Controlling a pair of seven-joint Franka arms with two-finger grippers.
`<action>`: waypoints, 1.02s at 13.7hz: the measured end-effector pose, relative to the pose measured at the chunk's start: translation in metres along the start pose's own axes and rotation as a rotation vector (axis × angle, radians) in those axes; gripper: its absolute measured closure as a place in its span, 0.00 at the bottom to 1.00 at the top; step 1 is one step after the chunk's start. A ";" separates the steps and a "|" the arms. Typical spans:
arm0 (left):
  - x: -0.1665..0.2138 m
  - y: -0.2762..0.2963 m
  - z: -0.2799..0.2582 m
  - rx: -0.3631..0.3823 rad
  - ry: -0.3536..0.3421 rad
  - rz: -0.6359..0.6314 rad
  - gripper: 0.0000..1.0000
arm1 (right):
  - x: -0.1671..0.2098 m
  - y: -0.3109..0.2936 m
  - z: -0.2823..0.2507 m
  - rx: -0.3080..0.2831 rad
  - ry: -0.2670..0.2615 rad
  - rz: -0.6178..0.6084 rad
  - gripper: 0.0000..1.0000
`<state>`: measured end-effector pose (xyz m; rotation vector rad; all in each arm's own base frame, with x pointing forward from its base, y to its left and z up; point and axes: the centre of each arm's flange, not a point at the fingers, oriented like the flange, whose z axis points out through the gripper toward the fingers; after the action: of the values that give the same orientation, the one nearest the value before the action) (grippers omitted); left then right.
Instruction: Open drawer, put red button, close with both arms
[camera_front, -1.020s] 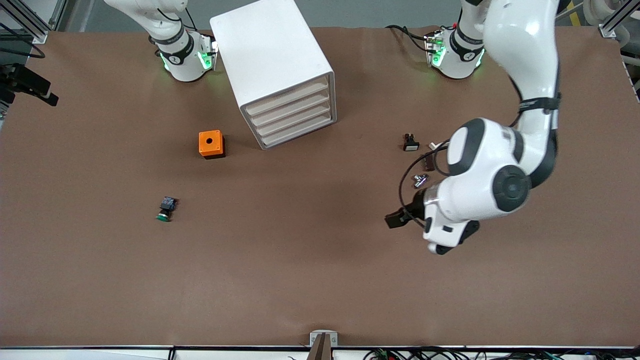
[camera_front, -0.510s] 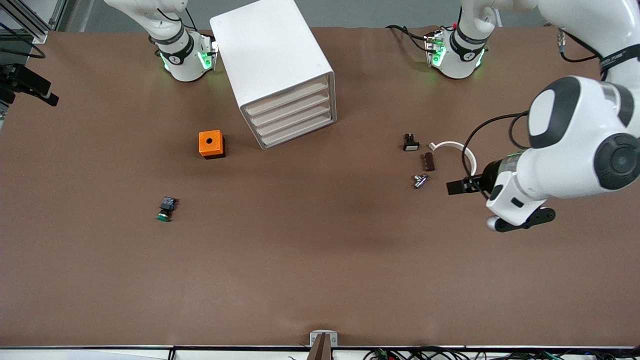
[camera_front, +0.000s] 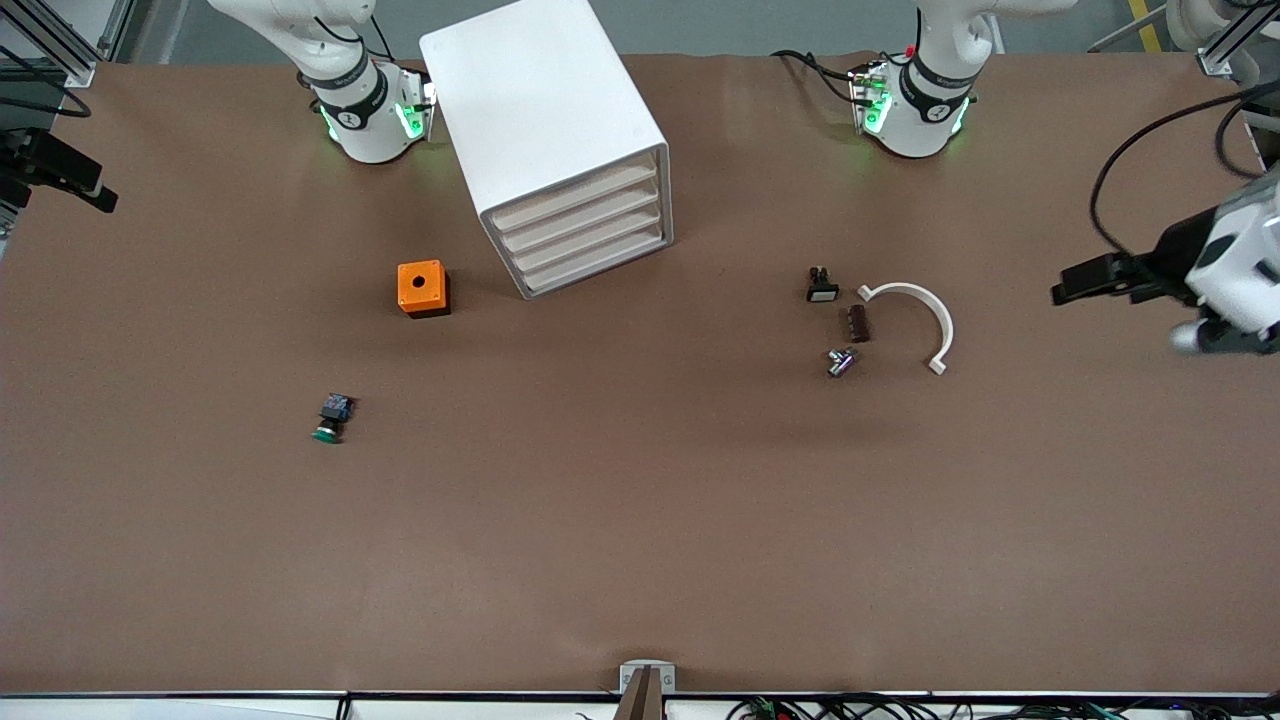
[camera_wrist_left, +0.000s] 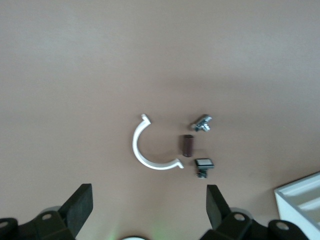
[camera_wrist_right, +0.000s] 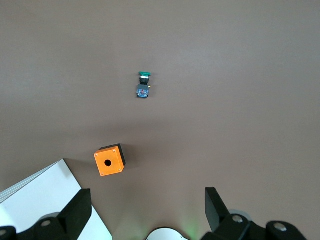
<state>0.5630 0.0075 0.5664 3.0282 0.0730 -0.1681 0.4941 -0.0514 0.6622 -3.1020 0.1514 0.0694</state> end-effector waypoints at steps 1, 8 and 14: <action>-0.013 -0.011 0.006 0.023 0.028 0.004 0.00 | 0.000 0.000 0.000 0.000 0.000 0.000 0.00; -0.034 -0.011 0.030 0.056 0.063 0.026 0.00 | 0.000 0.000 0.000 0.000 0.000 0.001 0.00; -0.032 0.013 0.012 0.065 0.110 0.061 0.00 | 0.000 0.000 0.000 0.000 -0.001 0.001 0.00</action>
<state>0.5302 -0.0086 0.5592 3.0984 -0.0163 0.0010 0.4940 -0.0518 0.6619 -3.1017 0.1529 0.0714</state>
